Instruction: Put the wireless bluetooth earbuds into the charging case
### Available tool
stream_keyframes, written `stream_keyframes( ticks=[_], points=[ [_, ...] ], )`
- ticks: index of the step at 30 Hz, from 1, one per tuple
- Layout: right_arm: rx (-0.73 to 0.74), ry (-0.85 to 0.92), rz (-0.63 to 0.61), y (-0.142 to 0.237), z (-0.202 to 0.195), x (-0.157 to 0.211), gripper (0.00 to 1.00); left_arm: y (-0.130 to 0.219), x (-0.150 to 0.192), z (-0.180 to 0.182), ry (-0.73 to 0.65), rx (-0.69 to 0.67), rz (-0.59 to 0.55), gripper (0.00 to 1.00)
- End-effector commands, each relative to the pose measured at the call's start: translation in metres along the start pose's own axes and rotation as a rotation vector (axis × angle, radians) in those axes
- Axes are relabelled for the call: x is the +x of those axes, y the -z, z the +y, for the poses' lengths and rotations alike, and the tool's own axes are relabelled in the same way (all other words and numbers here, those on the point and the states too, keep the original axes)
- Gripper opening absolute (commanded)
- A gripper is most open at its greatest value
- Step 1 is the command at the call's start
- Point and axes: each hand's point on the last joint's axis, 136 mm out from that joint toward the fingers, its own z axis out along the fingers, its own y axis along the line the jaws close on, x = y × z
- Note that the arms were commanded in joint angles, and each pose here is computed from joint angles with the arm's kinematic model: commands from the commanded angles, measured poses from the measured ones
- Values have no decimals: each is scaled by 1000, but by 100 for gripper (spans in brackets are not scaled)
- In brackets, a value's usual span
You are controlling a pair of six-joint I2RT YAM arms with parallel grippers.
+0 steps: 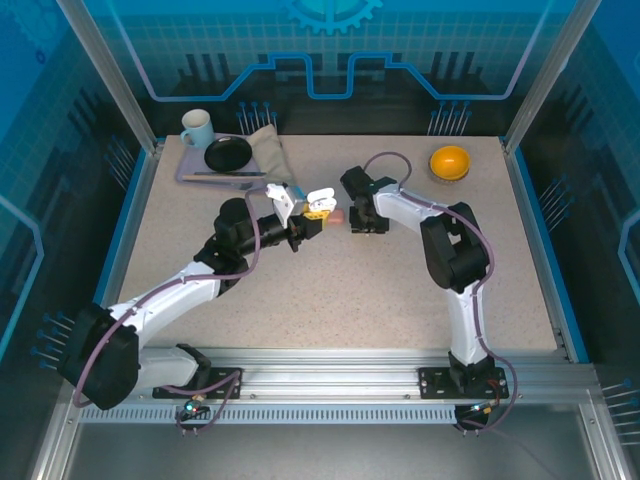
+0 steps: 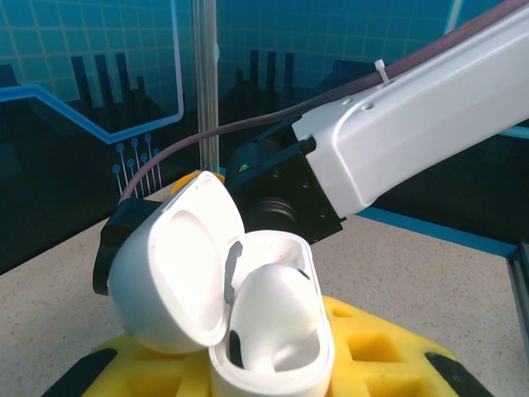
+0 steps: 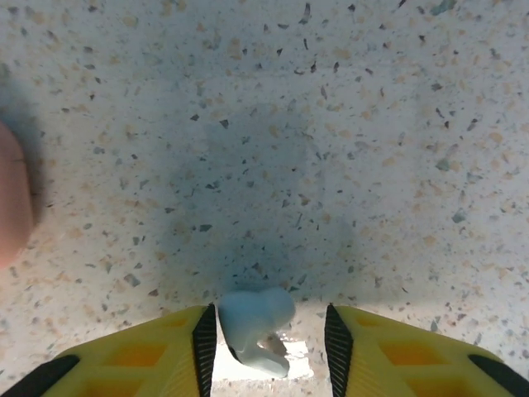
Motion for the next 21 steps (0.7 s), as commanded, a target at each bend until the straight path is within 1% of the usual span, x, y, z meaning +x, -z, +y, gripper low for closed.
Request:
stream_keyframes(
  ticks=[1,9,11,14,17,21],
  points=[
    [36,18,11,-5,-5,-4,41,6,-7,2,-39,-17,-21,0],
    [53,25,31,-18,-9,-4,35,5,-7,3,-34,-19,-20,0],
    [47,22,42,-19,-10,-2,31,5,-7,3,-33,-19,-20,0],
    [18,13,42,-17,-9,1,23,5,-8,3,-32,-17,-21,0],
    [-35,-12,39,-10,-7,4,18,5,-9,3,-32,-16,-21,0],
    [-129,-47,34,6,-1,11,17,5,-9,3,-27,-18,-21,0]
  ],
)
